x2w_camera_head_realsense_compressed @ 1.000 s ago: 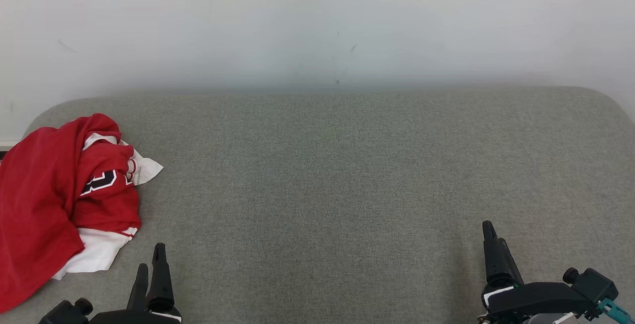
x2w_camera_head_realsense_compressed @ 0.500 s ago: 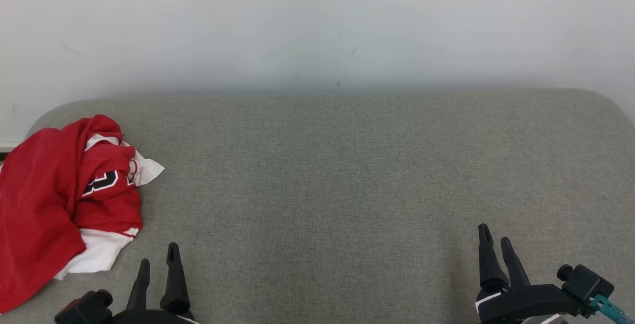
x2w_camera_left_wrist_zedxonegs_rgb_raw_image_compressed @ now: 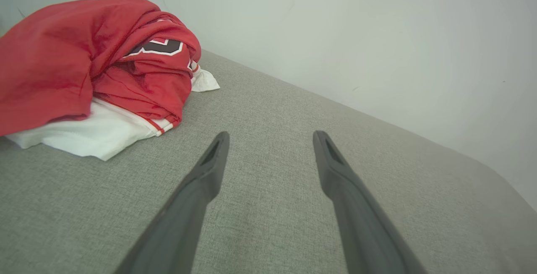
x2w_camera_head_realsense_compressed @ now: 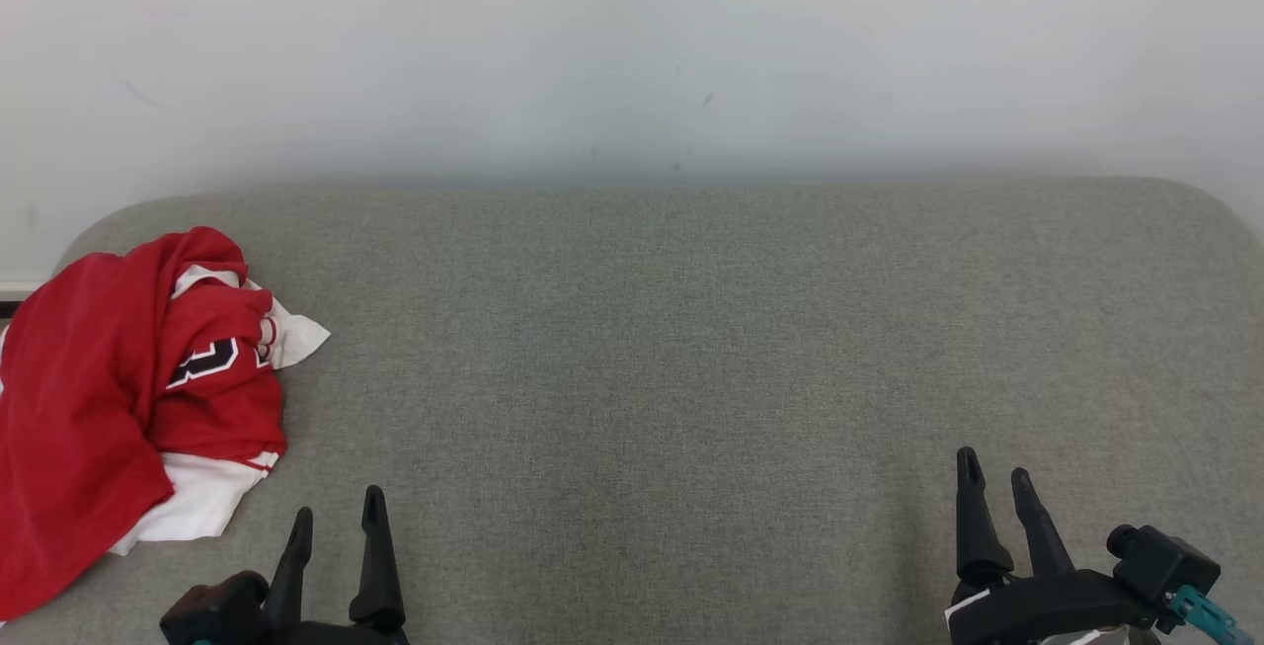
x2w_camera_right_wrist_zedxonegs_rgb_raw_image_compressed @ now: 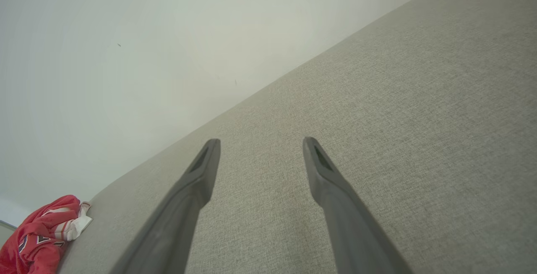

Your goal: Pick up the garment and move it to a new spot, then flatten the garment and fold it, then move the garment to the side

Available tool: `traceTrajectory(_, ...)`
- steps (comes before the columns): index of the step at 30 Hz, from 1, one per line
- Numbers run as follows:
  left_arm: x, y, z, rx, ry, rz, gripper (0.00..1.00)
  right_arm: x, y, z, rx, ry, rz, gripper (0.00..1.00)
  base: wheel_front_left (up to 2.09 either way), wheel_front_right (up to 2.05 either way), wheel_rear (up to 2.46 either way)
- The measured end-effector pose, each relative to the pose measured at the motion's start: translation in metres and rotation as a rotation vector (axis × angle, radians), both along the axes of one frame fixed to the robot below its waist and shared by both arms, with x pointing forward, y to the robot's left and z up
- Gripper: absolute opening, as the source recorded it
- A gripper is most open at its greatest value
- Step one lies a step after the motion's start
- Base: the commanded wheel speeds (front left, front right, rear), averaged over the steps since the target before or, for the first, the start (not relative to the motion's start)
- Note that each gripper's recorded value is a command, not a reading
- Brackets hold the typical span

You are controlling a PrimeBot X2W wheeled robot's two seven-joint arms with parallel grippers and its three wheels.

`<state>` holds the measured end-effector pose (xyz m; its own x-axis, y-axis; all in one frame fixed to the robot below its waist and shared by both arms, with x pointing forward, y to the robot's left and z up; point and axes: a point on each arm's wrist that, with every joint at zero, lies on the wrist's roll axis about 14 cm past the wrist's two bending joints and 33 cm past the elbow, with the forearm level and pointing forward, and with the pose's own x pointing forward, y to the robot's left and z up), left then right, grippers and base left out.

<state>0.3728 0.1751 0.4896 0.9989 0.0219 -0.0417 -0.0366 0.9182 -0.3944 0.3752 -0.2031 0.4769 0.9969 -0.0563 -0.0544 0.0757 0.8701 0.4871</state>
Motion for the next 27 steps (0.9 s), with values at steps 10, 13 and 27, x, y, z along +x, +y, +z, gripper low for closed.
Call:
traceTrajectory(10,0.0001,-0.0033,0.0000,0.093,-0.013,-0.022,1.00,0.0010,0.0020,-0.0010,-0.080,-0.002,0.014,1.00,0.00,0.00,0.00)
traceTrajectory(13,0.0005,-0.0043,0.0015,0.124,-0.023,-0.029,1.00,0.0008,0.0032,-0.0023,-0.107,0.000,0.021,1.00,0.00,0.00,0.00)
traceTrajectory(27,0.0002,-0.0084,0.0079,0.242,-0.061,-0.046,1.00,0.0006,0.0076,-0.0036,-0.217,-0.005,0.049,1.00,0.00,0.00,0.00)
